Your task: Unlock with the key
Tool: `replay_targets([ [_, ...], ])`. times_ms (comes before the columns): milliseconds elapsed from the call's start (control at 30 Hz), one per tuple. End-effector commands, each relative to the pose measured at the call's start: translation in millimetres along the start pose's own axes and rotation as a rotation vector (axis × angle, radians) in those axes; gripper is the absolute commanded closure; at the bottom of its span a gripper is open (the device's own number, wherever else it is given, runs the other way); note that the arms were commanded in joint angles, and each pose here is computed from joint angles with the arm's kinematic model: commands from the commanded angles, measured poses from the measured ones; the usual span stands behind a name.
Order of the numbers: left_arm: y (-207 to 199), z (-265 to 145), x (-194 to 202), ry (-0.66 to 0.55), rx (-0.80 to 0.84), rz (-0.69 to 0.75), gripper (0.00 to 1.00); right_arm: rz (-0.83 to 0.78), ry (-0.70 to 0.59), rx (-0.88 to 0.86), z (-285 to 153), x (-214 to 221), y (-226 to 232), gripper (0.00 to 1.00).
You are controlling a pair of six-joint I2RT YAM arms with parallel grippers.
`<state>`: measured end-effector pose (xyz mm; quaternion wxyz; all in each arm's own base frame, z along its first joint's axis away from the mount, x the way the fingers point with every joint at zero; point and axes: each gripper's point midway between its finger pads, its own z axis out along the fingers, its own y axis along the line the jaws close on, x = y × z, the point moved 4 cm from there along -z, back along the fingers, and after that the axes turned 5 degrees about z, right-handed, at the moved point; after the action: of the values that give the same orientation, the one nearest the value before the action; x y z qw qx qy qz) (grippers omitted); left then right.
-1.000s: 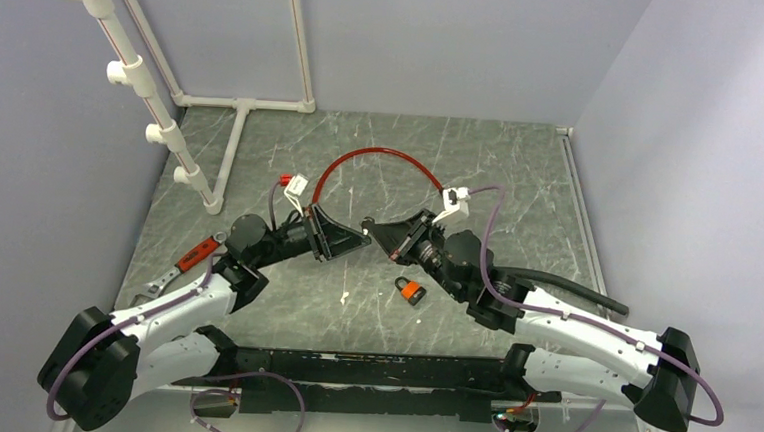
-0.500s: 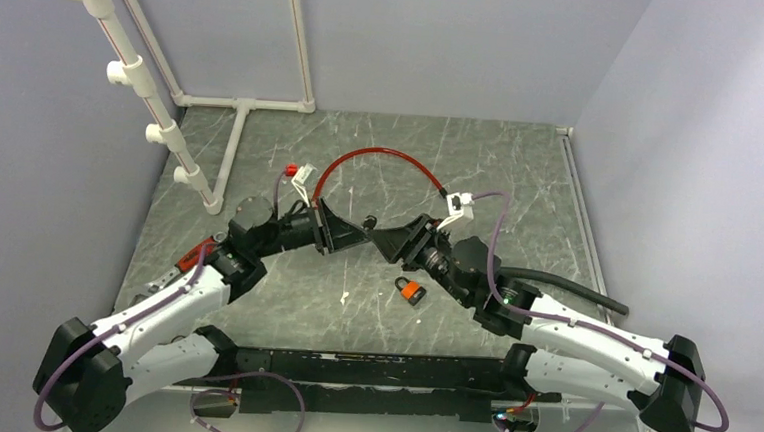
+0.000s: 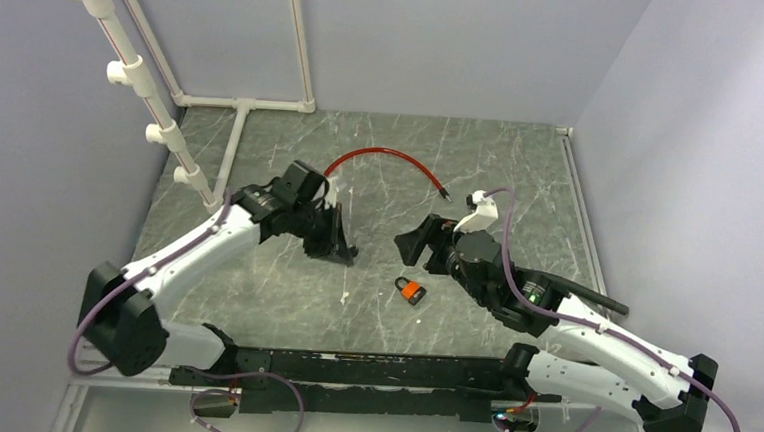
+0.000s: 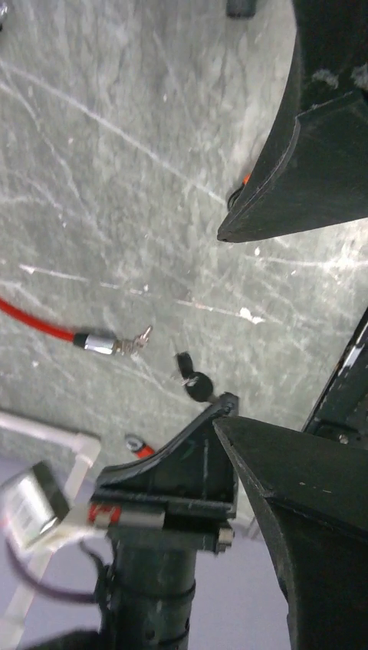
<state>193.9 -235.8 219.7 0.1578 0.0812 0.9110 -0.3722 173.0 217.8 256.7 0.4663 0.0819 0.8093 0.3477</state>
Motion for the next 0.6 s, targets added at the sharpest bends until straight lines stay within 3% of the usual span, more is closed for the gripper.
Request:
replay_targets([
  [0, 39, -11, 53, 0.276, -0.214, -0.069, 1.00, -0.088, 0.013, 0.082, -6, -6, -11, 0.14],
  [133, 37, -23, 70, 0.370, -0.246, -0.038, 1.00, -0.229, 0.090, -0.049, 2, 0, 4, 0.20],
  [267, 34, -40, 92, 0.514, -0.307, -0.004, 1.00, -0.405, 0.313, -0.512, -12, 34, 44, 0.23],
  [433, 18, -59, 97, 0.511, -0.228, 0.044, 1.00, -0.411, 0.342, -0.915, -34, 52, 77, 0.23],
  [567, -6, -69, 94, 0.478, -0.063, 0.112, 1.00, -0.431, 0.423, -1.082, -38, 67, 87, 0.25],
])
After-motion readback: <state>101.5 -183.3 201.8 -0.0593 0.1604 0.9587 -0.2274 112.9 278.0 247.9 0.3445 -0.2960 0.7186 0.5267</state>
